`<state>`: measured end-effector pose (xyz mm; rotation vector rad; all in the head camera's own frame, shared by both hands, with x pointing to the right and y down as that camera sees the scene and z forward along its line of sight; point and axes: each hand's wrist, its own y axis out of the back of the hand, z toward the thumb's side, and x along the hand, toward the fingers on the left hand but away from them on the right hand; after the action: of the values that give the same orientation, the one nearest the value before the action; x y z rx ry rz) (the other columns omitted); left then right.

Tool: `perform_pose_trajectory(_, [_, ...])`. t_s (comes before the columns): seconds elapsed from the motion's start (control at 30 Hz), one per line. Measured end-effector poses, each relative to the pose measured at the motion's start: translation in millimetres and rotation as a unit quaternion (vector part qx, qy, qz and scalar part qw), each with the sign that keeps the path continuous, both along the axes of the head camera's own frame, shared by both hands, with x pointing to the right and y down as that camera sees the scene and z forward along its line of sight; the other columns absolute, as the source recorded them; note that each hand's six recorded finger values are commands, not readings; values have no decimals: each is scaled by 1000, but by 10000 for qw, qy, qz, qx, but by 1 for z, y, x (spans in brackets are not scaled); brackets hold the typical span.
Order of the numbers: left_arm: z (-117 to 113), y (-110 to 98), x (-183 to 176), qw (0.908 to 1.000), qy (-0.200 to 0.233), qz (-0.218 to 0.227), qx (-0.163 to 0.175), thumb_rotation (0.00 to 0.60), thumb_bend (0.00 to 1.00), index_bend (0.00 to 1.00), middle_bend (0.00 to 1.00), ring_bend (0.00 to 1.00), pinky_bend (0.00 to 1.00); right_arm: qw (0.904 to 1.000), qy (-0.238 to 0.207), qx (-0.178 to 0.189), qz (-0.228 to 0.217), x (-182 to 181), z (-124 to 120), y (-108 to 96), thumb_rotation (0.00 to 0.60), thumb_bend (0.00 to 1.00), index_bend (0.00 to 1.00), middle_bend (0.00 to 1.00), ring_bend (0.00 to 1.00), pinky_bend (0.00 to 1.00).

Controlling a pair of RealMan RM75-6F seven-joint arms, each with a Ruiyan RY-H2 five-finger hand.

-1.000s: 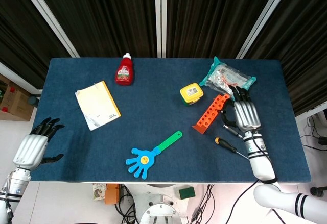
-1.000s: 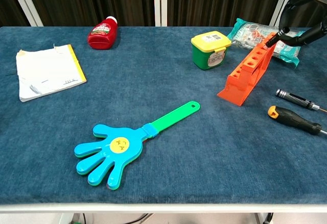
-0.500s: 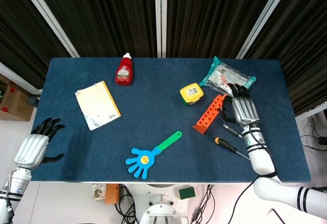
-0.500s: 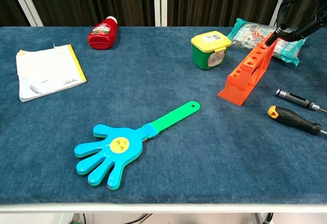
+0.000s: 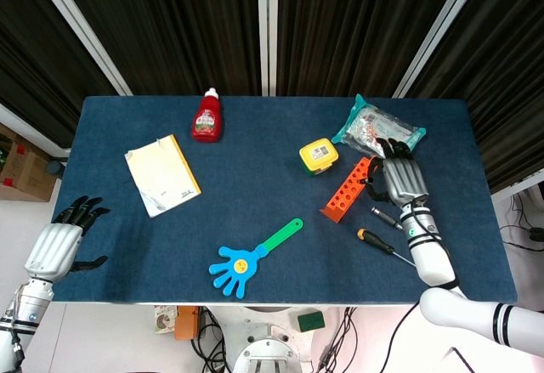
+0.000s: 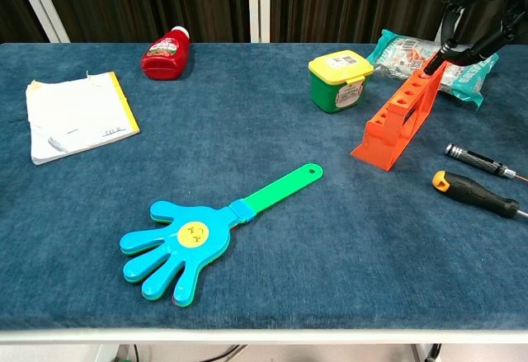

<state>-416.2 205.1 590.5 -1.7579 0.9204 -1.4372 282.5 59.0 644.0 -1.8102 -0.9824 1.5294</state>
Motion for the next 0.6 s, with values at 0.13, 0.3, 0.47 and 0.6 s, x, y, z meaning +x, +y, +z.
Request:
perform_pose_trajectory(0.13, [0,0,0,10000,0,1,-9,600,6,217,109,44,229,10000,-16,-49,0,-2,1,0,600,369,530,53,0,0])
perform_pose_trajectory(0.3, [0,0,0,10000,0,4,-3,600,7,218,109,44,229,9999,-73,-142,21,-3,2,0,600,334,252,39,0,0])
perform_pose_trajectory(0.47, [1,0,0,10000,-7,-1,-10,600,7,217,109,44,229,9997,-132,-182,15,-4,1,-1,600,325,72,32,0,0])
perform_pose_trajectory(0.6, [1,0,0,10000,-8,3,-10,600,7,217,109,44,229,9997,-164,-167,15,-4,0,-1,600,325,50,28,0,0])
